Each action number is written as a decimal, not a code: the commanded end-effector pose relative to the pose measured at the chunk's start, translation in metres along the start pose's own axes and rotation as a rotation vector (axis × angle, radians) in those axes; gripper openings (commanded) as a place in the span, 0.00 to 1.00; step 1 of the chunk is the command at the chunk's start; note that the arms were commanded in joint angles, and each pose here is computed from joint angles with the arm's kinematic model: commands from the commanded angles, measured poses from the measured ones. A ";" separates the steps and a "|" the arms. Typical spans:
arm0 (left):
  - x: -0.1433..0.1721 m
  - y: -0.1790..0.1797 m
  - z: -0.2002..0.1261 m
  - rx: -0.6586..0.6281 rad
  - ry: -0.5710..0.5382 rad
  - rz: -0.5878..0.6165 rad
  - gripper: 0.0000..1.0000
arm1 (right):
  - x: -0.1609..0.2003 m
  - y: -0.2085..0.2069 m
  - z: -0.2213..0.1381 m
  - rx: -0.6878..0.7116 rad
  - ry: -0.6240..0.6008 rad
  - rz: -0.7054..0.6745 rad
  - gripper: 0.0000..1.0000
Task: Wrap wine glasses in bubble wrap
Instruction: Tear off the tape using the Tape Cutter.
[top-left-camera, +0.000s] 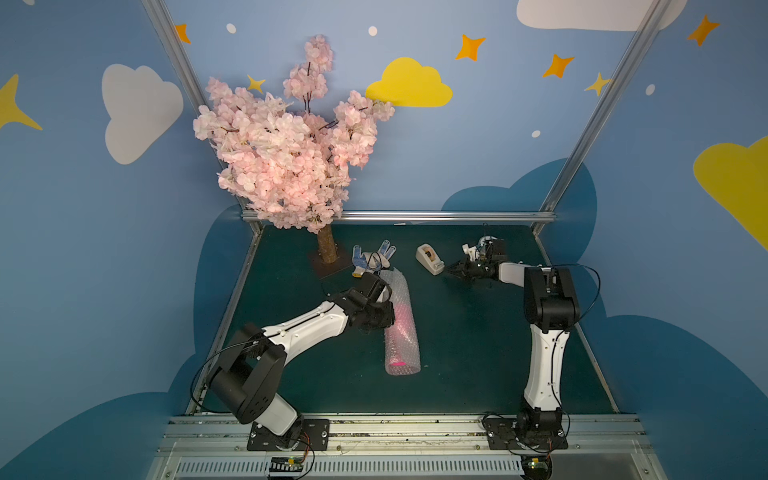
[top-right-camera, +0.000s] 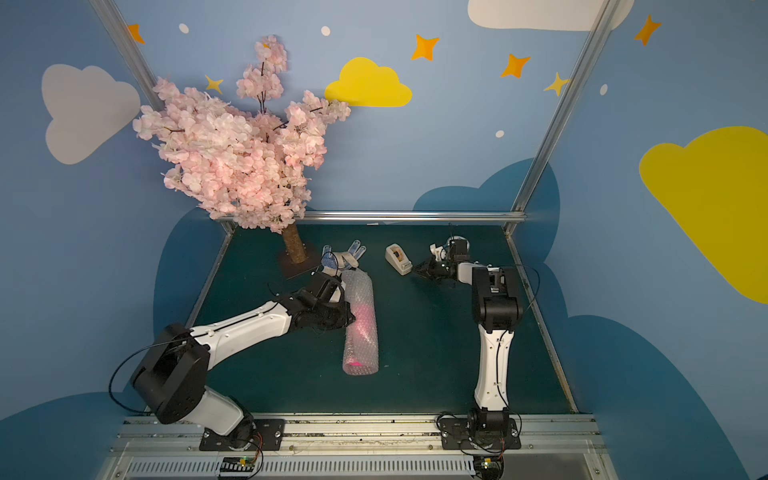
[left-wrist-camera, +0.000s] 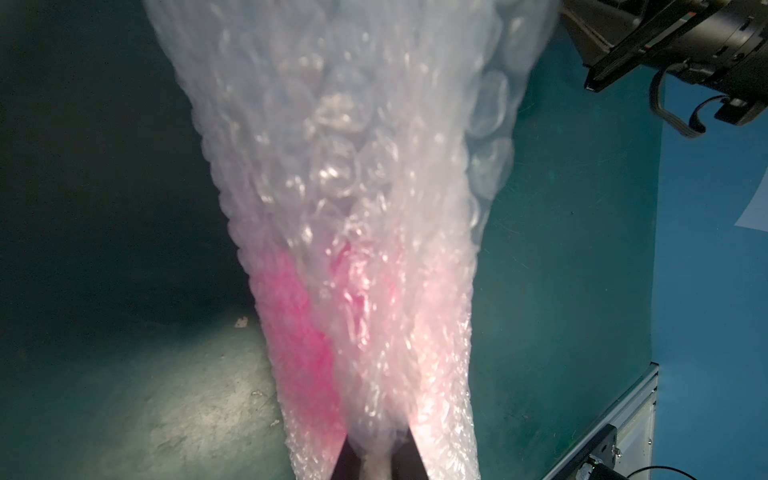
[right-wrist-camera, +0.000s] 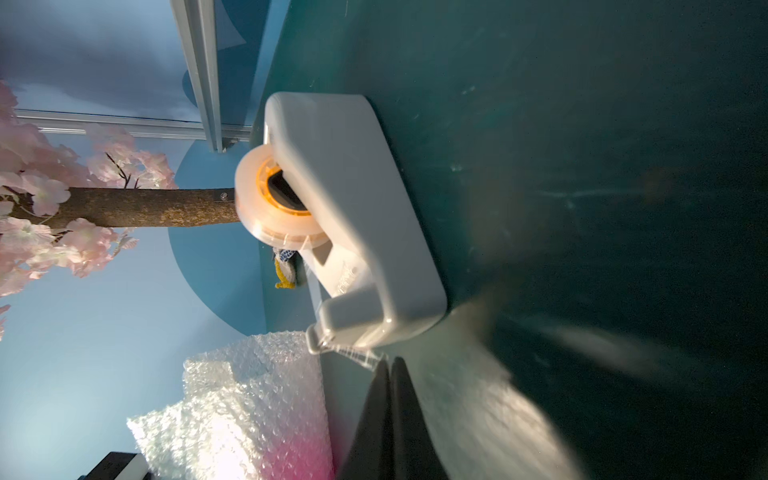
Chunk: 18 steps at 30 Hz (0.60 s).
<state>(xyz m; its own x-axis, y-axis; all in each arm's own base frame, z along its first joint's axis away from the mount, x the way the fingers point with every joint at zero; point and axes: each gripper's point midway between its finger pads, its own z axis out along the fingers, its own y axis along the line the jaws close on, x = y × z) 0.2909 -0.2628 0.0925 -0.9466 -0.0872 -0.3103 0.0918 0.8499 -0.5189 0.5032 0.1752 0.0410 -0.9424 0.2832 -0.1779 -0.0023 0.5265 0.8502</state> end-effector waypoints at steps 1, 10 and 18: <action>0.007 0.007 0.003 -0.018 0.021 -0.003 0.12 | 0.000 -0.004 -0.009 0.093 -0.007 0.007 0.00; 0.008 0.008 0.004 -0.018 0.023 -0.005 0.12 | 0.002 -0.018 -0.005 0.169 0.004 0.023 0.00; 0.008 0.009 0.005 -0.019 0.023 -0.006 0.12 | 0.013 -0.035 0.003 0.254 0.059 0.037 0.00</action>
<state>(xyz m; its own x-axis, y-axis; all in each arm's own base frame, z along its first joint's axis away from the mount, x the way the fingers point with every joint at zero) 0.2912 -0.2631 0.0922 -0.9456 -0.0880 -0.3133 0.0936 0.8486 -0.5207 0.5061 0.1737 0.0384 -0.9467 0.2634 -0.1852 0.0269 0.6379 0.7696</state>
